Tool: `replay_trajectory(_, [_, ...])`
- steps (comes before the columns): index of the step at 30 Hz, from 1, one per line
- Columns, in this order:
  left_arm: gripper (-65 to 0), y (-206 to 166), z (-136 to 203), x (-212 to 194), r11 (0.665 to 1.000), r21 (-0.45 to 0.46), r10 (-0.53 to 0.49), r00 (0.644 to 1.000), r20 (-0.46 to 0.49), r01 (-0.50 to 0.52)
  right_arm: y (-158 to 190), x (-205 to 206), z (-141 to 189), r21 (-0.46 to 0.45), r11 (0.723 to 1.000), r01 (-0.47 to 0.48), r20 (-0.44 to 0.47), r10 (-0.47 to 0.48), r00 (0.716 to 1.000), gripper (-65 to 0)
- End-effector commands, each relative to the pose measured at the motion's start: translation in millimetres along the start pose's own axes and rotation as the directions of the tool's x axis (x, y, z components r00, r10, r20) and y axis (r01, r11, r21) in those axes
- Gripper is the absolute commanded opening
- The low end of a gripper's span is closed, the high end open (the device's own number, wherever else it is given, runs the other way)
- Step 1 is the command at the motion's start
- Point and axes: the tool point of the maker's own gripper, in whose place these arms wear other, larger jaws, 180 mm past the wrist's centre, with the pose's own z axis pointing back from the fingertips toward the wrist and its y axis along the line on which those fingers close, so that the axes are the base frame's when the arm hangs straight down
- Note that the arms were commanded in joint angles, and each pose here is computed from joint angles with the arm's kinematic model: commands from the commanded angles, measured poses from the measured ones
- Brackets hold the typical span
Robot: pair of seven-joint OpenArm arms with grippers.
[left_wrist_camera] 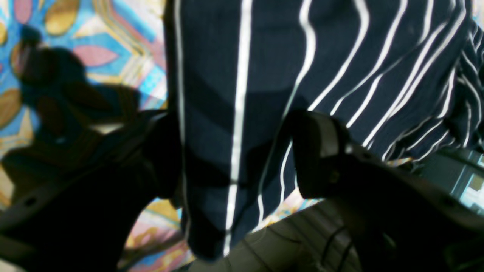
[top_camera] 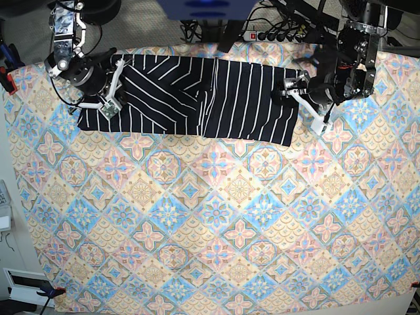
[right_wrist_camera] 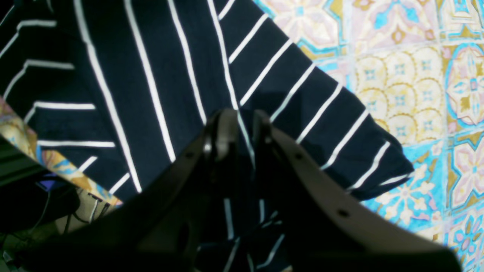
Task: Fold the T-shirt properly
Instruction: 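Release the shirt and regrasp its ends with both grippers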
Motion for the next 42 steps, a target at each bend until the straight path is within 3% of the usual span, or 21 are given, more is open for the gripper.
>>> replay_trajectory(1, [-21.3, -1, 0, 6, 1.000, -0.005, -0.007, 1.000, 0.010, 0.007, -7, 9, 4, -0.020, 1.000, -0.009, 0.032, 0.010, 0.999, -57.9])
replay_trajectory(5, [-26.7, -11, -11, -3, 0.999, -0.033, -0.007, 1.000, -0.022, 0.006, -7, 9, 4, -0.020, 1.000, -0.009, 0.032, 0.010, 0.999, -57.9])
replay_trajectory(10, [-51.1, -15, -14, 6, 0.999, -0.040, -0.014, 0.999, 0.037, 0.015, -8, 9, 5, -0.022, 1.000, -0.009, 0.033, 0.010, 0.999, -57.9])
replay_trajectory(12, [-56.9, -14, -14, 8, 0.999, -0.039, -0.011, 0.999, 0.045, 0.013, -13, 7, 7, -0.036, 0.999, -0.003, 0.030, 0.004, 1.000, -57.9])
replay_trajectory(17, [-59.0, -8, -9, 21, 1.000, -0.026, -0.003, 0.994, 0.108, 0.006, -34, -1, 16, -0.097, 0.995, 0.027, 0.021, -0.025, 0.999, -57.3])
replay_trajectory(21, [-65.0, 16, 8, 36, 0.998, 0.014, 0.051, 0.982, 0.180, -0.054, -50, -7, 24, -0.144, 0.988, 0.047, 0.013, -0.046, 0.999, -50.1])
replay_trajectory(25, [-65.0, 33, 21, 44, 0.996, 0.049, 0.058, 0.976, 0.209, -0.070, -54, -21, 27, -0.158, 0.986, 0.053, -0.054, -0.062, 0.997, -40.9])
replay_trajectory(28, [-65.0, 37, 24, 44, 0.996, 0.062, 0.049, 0.977, 0.207, -0.063, -50, -24, 26, -0.143, 0.988, 0.063, -0.074, -0.074, 0.995, -39.0])
replay_trajectory(32, [-65.0, 38, 25, 45, 0.996, 0.063, 0.049, 0.977, 0.208, -0.063, -40, -6, 23, -0.064, 0.982, 0.176, 0.014, -0.175, 0.984, -38.7])
replay_trajectory(35, [-65.0, 37, 24, 44, 0.996, 0.062, 0.047, 0.978, 0.204, -0.061, -41, 13, 19, -0.004, 0.967, 0.256, 0.086, -0.255, 0.963, -38.7])
replay_trajectory(42, [-65.0, 37, 24, 44, 0.996, 0.061, 0.046, 0.978, 0.203, -0.060, -48, 7, 9, 0.075, 0.923, 0.378, 0.093, -0.384, 0.919, -38.7])
